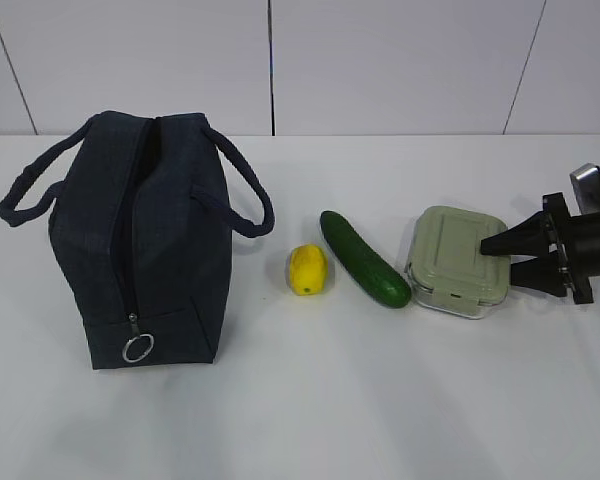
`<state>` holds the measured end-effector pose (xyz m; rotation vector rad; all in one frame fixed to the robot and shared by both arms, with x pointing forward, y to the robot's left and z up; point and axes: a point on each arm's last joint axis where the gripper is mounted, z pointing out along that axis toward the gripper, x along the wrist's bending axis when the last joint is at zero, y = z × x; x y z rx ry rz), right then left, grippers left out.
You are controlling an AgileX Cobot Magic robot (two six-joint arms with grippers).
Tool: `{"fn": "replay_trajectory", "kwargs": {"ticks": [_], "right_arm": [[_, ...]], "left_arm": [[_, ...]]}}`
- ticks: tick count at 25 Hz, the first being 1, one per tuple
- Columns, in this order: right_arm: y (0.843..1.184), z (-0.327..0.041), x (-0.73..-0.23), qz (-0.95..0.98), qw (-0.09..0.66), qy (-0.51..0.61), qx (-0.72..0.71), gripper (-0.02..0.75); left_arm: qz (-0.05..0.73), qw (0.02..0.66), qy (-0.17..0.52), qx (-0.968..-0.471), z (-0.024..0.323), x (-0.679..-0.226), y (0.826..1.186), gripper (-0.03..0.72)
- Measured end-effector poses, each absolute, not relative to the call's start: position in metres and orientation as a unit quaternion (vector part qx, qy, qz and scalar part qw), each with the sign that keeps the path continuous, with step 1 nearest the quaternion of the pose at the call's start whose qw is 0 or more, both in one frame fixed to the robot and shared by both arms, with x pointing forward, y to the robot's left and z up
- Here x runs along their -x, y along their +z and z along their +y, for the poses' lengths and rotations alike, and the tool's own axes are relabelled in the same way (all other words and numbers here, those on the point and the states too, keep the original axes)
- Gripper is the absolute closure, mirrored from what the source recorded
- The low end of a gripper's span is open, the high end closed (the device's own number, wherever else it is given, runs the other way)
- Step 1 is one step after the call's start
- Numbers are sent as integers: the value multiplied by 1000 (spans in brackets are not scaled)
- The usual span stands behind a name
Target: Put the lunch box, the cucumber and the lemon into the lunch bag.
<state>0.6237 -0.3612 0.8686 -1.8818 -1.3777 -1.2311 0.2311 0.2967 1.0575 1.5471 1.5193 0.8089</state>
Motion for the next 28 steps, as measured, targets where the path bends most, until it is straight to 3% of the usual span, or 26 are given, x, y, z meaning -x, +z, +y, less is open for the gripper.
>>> {"fn": "replay_trajectory", "kwargs": {"ticks": [28], "right_arm": [[872,-362,-624,-506,247,-447,695,339]], "left_arm": [[601,402,320,-612,297,-231,1057,454]]}}
